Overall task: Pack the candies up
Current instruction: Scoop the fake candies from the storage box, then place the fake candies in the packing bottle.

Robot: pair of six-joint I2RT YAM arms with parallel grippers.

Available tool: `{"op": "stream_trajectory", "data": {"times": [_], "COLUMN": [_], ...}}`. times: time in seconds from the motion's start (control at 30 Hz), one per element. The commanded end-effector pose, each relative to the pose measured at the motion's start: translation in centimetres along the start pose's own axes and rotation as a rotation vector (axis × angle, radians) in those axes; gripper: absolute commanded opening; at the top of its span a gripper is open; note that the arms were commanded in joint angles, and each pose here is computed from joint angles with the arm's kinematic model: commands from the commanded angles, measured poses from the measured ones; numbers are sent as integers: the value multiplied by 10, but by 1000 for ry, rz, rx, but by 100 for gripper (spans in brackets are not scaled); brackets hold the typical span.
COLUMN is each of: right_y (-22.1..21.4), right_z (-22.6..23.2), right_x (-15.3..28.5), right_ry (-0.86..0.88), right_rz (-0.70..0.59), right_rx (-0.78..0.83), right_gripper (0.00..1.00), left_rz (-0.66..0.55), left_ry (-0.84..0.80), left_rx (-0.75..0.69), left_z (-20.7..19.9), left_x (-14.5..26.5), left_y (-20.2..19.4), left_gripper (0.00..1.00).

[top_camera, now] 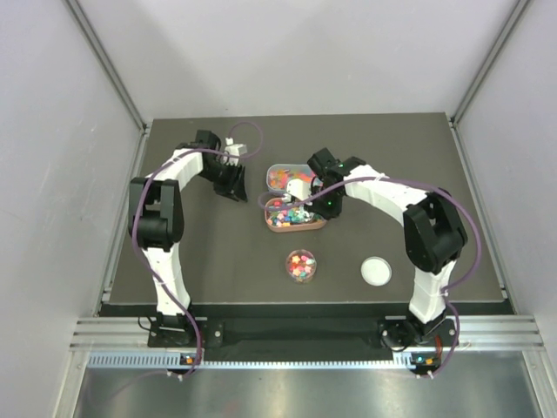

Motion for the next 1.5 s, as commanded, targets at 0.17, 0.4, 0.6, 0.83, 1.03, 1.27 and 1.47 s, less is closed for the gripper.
{"op": "stream_trajectory", "data": {"times": [0.17, 0.4, 0.6, 0.83, 1.03, 1.27, 1.47], "right_y": [13, 16, 24, 22, 19, -6, -34], "right_z": [-5, -17, -13, -3, 12, 43, 67], "right_x": [0, 0, 8, 35, 73, 103, 108], "right_ry": [13, 20, 45, 25, 19, 24, 51], "right_rz": [-180, -290, -367, -398, -436, -396, -322], "right_rx": [55, -3, 1, 42, 90, 190, 275], "right_gripper": [0, 0, 0, 0, 0, 0, 0], "left_rz": [31, 82, 98, 78, 54, 19, -6], "left_ry": [29, 46, 44, 45, 55, 57, 52], "left_rx": [-39, -59, -65, -65, -66, -51, -47], "left_z": [15, 20, 22, 26, 32, 38, 38], "left_x": [13, 13, 13, 13, 19, 26, 27], "left_y": [2, -10, -12, -4, 3, 8, 12], "left_gripper": [46, 46, 46, 45, 45, 45, 45]}}
Point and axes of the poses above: each gripper's point midway between its finger pads, its own x axis back along the fingers, its own z axis along the line the jaws close on, y = z × x, the point moved 1 cm from there along x, back along the fingers, and after that the axes turned 4 degrees about -x, right-handed, at the moved point
